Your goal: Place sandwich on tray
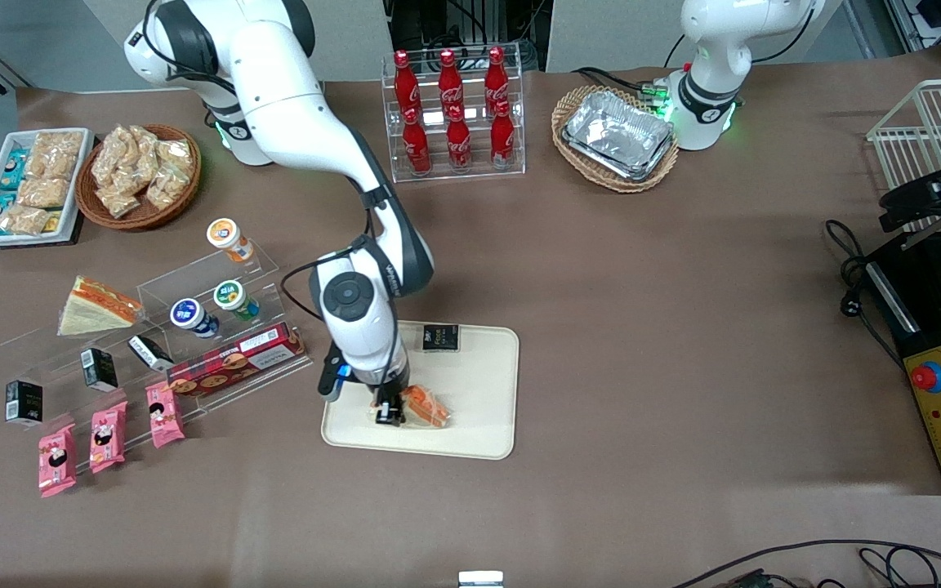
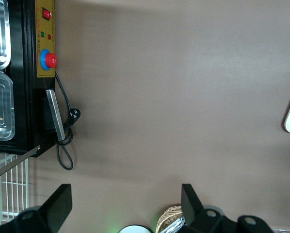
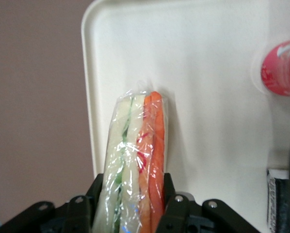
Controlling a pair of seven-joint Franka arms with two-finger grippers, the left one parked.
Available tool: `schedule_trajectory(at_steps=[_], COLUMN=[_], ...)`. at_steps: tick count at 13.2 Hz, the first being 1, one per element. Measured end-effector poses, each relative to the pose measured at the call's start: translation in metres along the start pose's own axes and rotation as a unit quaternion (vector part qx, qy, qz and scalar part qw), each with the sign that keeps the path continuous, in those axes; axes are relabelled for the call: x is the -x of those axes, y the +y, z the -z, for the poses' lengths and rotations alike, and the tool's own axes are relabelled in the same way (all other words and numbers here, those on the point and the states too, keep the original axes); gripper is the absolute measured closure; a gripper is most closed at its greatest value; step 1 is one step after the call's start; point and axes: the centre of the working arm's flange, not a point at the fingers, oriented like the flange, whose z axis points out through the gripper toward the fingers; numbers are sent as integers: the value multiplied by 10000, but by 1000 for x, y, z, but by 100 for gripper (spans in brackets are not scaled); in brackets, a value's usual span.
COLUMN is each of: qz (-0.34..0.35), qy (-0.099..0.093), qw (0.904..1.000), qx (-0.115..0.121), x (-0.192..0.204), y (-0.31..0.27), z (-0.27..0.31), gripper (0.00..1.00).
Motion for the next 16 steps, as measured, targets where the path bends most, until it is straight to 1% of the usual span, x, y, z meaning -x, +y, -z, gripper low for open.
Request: schedule_trajectory(at_steps=[2,5,6,10,11,14,16], qz=[50,60,60,0,-11,46,145], qy=[-6,8,3,19,22,-27,-119], qw=[10000,10000,10000,10000,9999,9998,9994], qx=[-13,-36,-55,-91,-97,-166,-285], x=[9,8,8,0,-1,2,5], y=[10,11,10,3,1,-3,-14], z=[-9,-15,-15,-15,-15,-7,10], gripper=[48,47,43,4,0,0,0])
